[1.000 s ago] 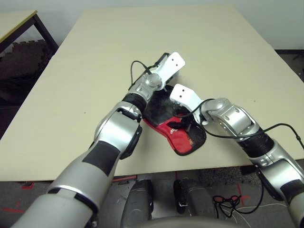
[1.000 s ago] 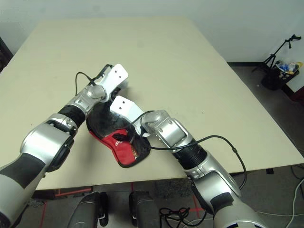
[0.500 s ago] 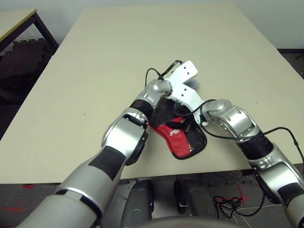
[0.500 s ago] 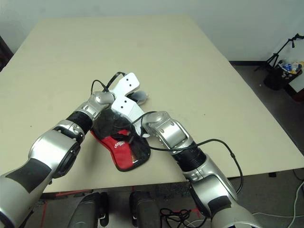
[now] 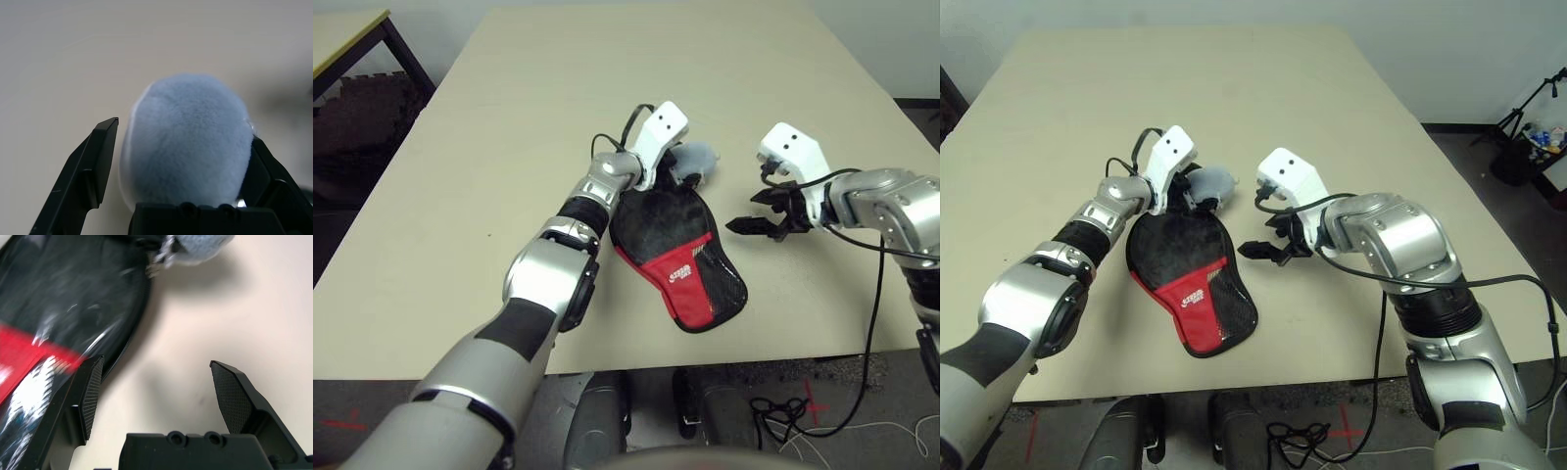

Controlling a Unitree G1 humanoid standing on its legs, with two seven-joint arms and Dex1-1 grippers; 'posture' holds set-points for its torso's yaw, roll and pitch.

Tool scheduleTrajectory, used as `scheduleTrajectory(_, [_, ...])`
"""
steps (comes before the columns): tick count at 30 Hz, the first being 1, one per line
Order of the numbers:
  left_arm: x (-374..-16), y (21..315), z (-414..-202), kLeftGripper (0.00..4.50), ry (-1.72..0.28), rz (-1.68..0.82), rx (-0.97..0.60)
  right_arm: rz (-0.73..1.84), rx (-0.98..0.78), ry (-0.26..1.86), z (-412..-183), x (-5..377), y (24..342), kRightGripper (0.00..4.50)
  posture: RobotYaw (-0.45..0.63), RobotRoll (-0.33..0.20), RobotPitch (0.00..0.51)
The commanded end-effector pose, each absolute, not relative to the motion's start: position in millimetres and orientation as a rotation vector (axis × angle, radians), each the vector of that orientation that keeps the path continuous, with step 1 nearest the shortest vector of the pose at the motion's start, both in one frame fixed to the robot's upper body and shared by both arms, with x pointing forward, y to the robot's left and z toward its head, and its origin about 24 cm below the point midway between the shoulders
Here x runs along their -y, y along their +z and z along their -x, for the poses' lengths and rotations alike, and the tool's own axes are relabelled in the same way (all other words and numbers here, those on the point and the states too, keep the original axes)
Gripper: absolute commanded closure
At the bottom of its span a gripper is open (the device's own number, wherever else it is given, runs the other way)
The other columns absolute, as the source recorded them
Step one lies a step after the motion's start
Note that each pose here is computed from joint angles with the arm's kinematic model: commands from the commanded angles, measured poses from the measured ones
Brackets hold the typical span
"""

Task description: Store the ping-pong paddle in its case and zip it.

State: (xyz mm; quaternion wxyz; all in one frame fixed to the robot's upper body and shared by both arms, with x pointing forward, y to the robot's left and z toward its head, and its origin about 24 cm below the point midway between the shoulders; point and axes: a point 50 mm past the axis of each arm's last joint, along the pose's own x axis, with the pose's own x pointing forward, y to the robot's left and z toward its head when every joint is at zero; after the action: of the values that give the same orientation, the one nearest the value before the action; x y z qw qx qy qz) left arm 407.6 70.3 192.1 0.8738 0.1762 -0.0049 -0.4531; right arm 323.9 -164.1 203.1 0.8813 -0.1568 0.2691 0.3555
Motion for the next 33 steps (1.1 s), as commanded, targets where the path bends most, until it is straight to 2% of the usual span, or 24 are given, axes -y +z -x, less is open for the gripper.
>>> scheduleTrajectory(1, [-75, 212, -407, 0.02, -0.984, -0.311, 0.046, 0.343, -0.513, 0.684, -341, 162, 204, 0.00, -0.02, 0.000, 0.119])
scheduleTrajectory(6, [-83, 220, -400, 0.02, -1.053, -0.289, 0.033, 0.365, -0.468, 0.648, -360, 158, 212, 0.00, 0.02, 0.000, 0.115])
scheduleTrajectory(12, [-80, 199, -393, 0.02, -1.079, -0.448, 0.018, 0.396, -0.497, 0.645, -365, 162, 208, 0.00, 0.02, 0.000, 0.119])
scheduleTrajectory(17, [-73, 168, -388, 0.02, -1.123, -0.982, 0.040, 0.411, -0.527, 0.629, -363, 167, 202, 0.00, 0.00, 0.000, 0.129])
scheduleTrajectory(19, [-72, 164, -388, 0.02, -1.133, -1.099, 0.056, 0.409, -0.530, 0.623, -362, 169, 202, 0.00, -0.02, 0.000, 0.128])
scheduleTrajectory(25, [-65, 177, -390, 0.02, -1.178, -1.024, 0.073, 0.383, -0.506, 0.607, -363, 168, 205, 0.00, -0.05, 0.000, 0.128])
scheduleTrajectory(28, [-68, 177, -389, 0.02, -1.222, -0.974, 0.021, 0.373, -0.480, 0.580, -368, 167, 209, 0.00, -0.05, 0.000, 0.126])
scheduleTrajectory(33, [-75, 157, -380, 0.02, -1.318, -0.825, -0.172, 0.372, -0.394, 0.541, -385, 162, 219, 0.00, -0.04, 0.000, 0.124])
